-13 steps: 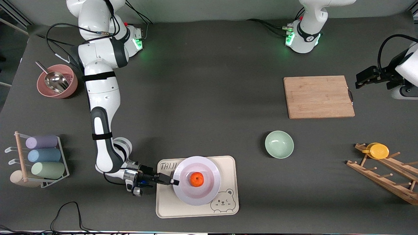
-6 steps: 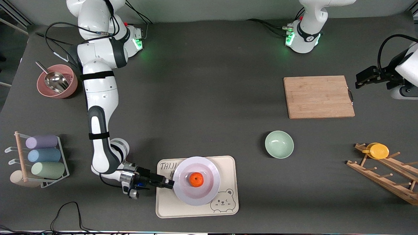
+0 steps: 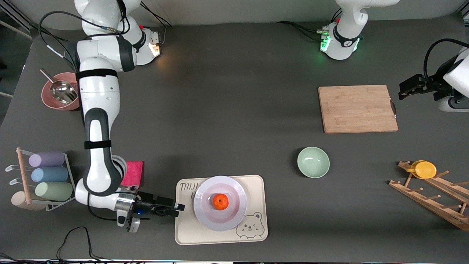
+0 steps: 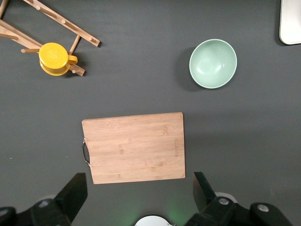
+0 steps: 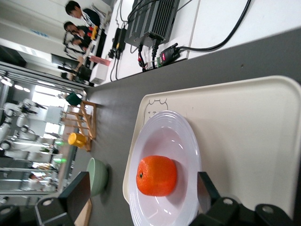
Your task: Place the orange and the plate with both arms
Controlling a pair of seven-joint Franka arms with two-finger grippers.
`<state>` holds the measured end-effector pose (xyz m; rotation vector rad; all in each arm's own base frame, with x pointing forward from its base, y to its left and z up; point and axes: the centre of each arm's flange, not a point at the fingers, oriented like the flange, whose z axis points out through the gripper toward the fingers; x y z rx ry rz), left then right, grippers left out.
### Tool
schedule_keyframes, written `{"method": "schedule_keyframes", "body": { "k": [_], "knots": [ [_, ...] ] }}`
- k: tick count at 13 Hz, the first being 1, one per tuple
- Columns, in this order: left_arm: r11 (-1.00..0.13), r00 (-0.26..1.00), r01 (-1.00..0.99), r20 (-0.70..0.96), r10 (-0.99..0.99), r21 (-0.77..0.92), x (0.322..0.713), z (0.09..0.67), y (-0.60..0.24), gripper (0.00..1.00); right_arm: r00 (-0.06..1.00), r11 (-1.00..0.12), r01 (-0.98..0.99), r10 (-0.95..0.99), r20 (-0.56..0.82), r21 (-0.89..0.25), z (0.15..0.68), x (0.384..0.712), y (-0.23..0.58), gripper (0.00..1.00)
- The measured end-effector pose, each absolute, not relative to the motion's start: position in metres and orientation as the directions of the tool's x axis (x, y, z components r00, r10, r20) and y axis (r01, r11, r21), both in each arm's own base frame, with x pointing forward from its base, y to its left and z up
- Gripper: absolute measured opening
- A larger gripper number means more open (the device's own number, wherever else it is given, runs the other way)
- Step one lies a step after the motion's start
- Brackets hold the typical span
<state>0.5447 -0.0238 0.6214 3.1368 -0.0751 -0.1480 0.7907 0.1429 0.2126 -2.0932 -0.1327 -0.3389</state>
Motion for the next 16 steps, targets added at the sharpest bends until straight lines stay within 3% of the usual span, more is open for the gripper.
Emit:
{"method": "schedule_keyframes", "body": {
  "k": [5,14,16],
  "knots": [
    [-0.999,0.994,-0.048,-0.094,-0.048,0.003,0.545,0.621,-0.024,1.00,0.959,-0.720,0.260,0.114,0.260,-0.643,0.272,0.772,0.097,1.00],
    [-0.999,0.994,-0.048,-0.095,-0.048,0.003,0.545,0.620,-0.024,1.00,0.972,-0.957,0.235,0.235,0.023,-0.167,0.402,0.667,0.023,1.00],
    [-0.999,0.994,-0.048,-0.096,-0.048,0.002,0.546,0.618,-0.024,1.00,0.974,-0.968,0.211,0.220,-0.048,-0.138,0.431,0.645,0.011,1.00]
  ]
}}
